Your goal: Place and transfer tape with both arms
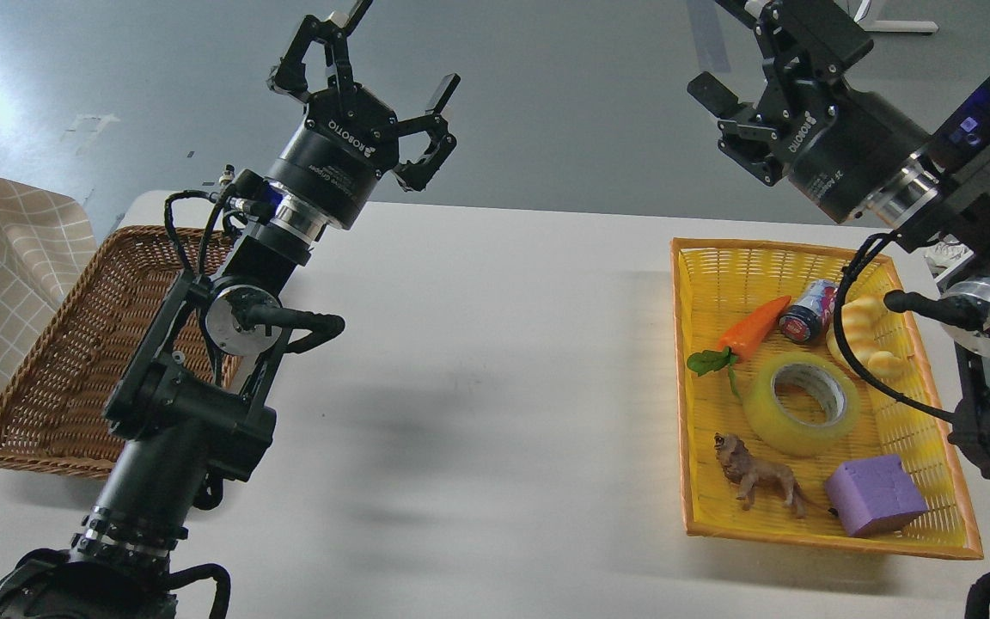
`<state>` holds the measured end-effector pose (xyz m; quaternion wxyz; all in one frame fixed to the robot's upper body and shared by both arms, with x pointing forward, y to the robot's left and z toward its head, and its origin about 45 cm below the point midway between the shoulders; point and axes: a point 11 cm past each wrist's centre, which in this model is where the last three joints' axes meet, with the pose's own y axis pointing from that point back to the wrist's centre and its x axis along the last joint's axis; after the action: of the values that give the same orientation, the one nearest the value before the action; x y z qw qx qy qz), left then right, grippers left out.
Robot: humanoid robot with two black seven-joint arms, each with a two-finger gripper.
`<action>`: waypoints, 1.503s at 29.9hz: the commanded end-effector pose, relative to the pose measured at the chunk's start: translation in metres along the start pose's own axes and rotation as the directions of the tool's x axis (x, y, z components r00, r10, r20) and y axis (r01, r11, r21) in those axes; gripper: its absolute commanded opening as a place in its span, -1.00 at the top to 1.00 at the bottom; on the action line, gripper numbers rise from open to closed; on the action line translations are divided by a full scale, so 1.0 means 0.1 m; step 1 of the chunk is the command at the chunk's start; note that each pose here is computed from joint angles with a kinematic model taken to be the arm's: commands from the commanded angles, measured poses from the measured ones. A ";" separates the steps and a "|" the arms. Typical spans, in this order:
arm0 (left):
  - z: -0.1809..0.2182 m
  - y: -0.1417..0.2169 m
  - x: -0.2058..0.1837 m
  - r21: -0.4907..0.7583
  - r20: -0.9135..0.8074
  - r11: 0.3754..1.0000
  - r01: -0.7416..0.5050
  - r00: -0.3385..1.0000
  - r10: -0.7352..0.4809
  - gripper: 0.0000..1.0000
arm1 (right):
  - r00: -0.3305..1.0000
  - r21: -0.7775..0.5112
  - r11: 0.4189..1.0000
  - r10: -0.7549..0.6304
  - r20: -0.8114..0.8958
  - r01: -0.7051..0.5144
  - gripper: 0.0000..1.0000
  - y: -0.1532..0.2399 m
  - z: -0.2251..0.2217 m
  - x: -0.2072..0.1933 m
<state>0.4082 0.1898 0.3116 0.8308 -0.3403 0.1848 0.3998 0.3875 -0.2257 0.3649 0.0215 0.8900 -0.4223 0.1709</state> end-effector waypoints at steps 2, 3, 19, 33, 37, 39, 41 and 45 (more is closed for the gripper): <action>-0.02 0.01 0.00 0.005 -0.001 1.000 -0.002 1.000 0.002 -0.96 | 0.986 -0.119 0.993 0.007 -0.167 -0.027 -1.00 0.29 0.08 0.21; -0.02 0.01 0.00 0.005 -0.001 1.000 -0.002 1.000 0.002 -0.96 | 0.983 -0.138 0.990 0.005 -0.183 -0.030 -1.00 0.35 0.10 0.24; -0.08 0.07 0.06 0.021 0.003 0.999 -0.029 1.000 0.029 -0.96 | 0.897 -0.458 0.886 -0.140 -0.419 -0.076 -1.00 1.24 0.40 0.57; -0.10 0.12 0.08 0.023 -0.001 0.999 -0.037 0.999 0.037 -0.96 | 0.882 -0.348 0.936 -0.126 -0.454 -0.046 -1.00 1.47 0.21 0.76; -0.11 0.13 0.08 0.027 -0.002 0.999 -0.037 0.999 0.037 -0.96 | 0.886 -0.328 0.943 -0.107 -0.452 -0.053 -1.00 1.46 0.18 0.77; -0.11 0.13 0.09 0.026 -0.002 0.999 -0.040 0.999 0.040 -0.96 | 0.886 -0.286 0.954 -0.058 -0.459 -0.086 -1.00 1.48 0.04 0.87; -0.11 0.14 0.09 0.025 -0.002 0.999 -0.041 0.999 0.041 -0.96 | 0.880 -0.267 0.957 -0.025 -0.474 -0.117 -1.00 1.52 -0.04 0.95; -0.08 0.14 0.11 0.017 -0.002 0.999 -0.045 0.999 0.045 -0.96 | 0.886 -0.277 0.954 -0.030 -0.462 -0.112 -1.00 1.54 0.01 0.93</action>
<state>0.4027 0.1930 0.2929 0.8264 -0.3266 0.1979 0.4138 0.3272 -0.3936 0.3815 0.2499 0.7991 -0.4452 0.3175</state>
